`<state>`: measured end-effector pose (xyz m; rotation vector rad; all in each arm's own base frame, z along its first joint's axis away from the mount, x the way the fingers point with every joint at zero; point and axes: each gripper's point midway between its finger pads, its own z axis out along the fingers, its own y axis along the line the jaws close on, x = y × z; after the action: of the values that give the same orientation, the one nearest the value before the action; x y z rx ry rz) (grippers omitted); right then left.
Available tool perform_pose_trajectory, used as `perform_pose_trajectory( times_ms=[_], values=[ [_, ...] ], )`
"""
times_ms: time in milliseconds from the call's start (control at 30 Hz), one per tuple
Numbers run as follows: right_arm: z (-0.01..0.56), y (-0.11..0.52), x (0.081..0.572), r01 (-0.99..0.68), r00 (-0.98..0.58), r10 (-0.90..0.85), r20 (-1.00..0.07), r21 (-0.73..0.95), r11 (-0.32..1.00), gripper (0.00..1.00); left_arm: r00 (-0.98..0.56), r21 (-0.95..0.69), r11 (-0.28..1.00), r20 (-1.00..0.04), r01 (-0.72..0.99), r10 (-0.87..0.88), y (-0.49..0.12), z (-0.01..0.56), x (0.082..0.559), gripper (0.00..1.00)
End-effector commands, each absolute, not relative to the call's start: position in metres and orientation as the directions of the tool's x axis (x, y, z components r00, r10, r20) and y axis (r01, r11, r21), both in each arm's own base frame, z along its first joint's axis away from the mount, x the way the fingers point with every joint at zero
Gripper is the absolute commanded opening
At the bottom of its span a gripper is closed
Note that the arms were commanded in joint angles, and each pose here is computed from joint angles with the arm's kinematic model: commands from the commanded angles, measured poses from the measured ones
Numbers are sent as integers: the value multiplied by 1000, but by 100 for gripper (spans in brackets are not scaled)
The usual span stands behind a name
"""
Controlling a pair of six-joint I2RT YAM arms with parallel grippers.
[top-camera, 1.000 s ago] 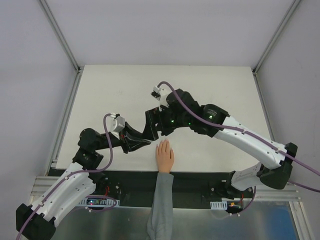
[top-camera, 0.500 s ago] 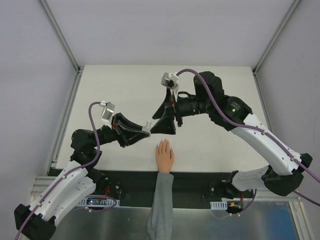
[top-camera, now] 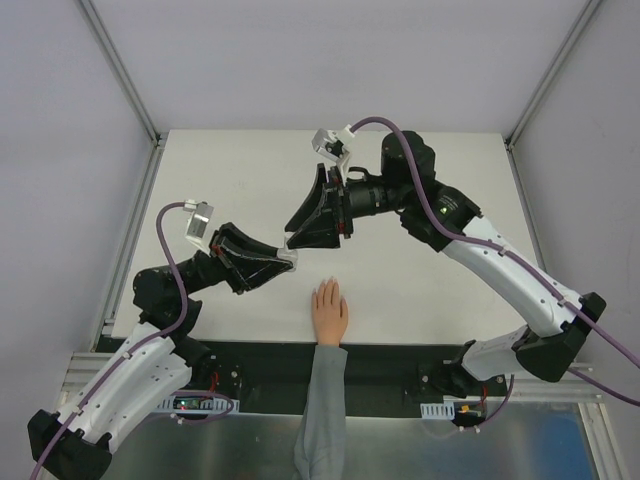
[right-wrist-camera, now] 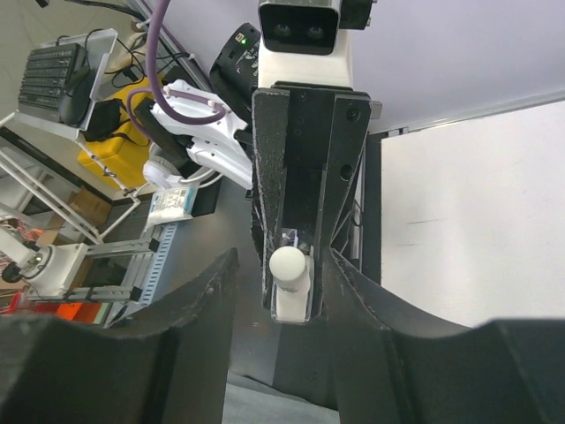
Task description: Paint the nails
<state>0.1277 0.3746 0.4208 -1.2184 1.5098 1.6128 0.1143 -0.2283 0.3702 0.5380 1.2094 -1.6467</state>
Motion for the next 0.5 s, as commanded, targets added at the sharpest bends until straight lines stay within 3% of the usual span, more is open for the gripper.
perform_pose_trajectory(
  times_ms=[0, 133, 267, 333, 433, 467],
  values=[
    [431, 379, 120, -886, -370, -127, -920, 391, -249, 43, -337, -361, -60, -783, 931, -523, -220, 407, 101, 0],
    [429, 380, 121, -886, -370, -123, -921, 389, -252, 41, -329, -349, -65, -784, 935, -526, -220, 411, 100, 0],
    [428, 382, 121, -885, -371, -121, -921, 390, -255, 32, -327, -346, -67, -782, 936, -531, -221, 415, 101, 0],
    [427, 382, 122, -886, -370, -119, -921, 389, -252, 26, -320, -339, -67, -781, 938, -537, -220, 416, 101, 0],
    [421, 384, 124, -886, -386, -120, -915, 404, -228, 4, -273, -307, -36, -779, 951, -564, -217, 421, 103, 0],
    [419, 385, 125, -888, -391, -116, -913, 407, -213, 1, -251, -305, -7, -770, 952, -586, -215, 424, 109, 0]
  ],
)
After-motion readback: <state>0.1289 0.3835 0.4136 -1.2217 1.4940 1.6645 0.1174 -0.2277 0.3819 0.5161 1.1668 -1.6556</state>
